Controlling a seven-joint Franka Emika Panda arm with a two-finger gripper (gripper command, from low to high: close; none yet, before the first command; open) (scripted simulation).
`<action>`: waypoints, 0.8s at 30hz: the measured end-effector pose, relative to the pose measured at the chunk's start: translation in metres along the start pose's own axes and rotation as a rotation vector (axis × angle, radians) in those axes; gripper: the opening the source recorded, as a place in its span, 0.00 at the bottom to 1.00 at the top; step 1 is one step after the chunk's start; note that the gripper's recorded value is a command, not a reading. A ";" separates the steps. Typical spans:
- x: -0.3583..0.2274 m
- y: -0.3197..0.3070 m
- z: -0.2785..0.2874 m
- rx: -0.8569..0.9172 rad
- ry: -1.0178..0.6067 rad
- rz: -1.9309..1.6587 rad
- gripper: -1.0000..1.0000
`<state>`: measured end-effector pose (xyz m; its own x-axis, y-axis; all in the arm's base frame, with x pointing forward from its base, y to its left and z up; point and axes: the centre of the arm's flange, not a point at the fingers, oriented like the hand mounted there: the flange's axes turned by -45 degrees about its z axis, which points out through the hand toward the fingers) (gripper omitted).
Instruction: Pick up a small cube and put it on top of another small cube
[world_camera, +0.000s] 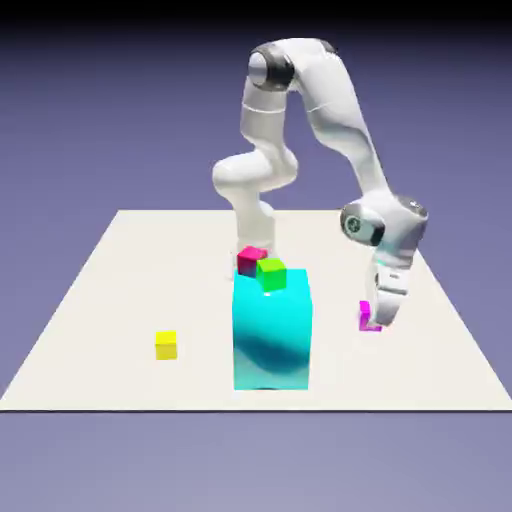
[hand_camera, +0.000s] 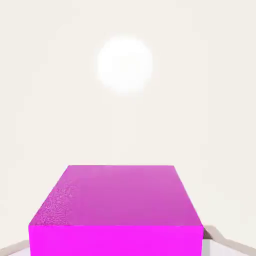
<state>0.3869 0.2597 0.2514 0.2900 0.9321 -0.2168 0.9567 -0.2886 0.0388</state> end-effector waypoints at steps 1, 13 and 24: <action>-0.011 0.010 -0.013 0.007 -0.004 0.070 0.00; -0.220 0.079 -0.144 0.214 -0.023 1.031 0.00; -0.287 0.070 -0.083 0.322 -0.014 1.328 1.00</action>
<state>0.3727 -0.0098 0.3969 0.9751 -0.0856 -0.2044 -0.0880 -0.9961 -0.0028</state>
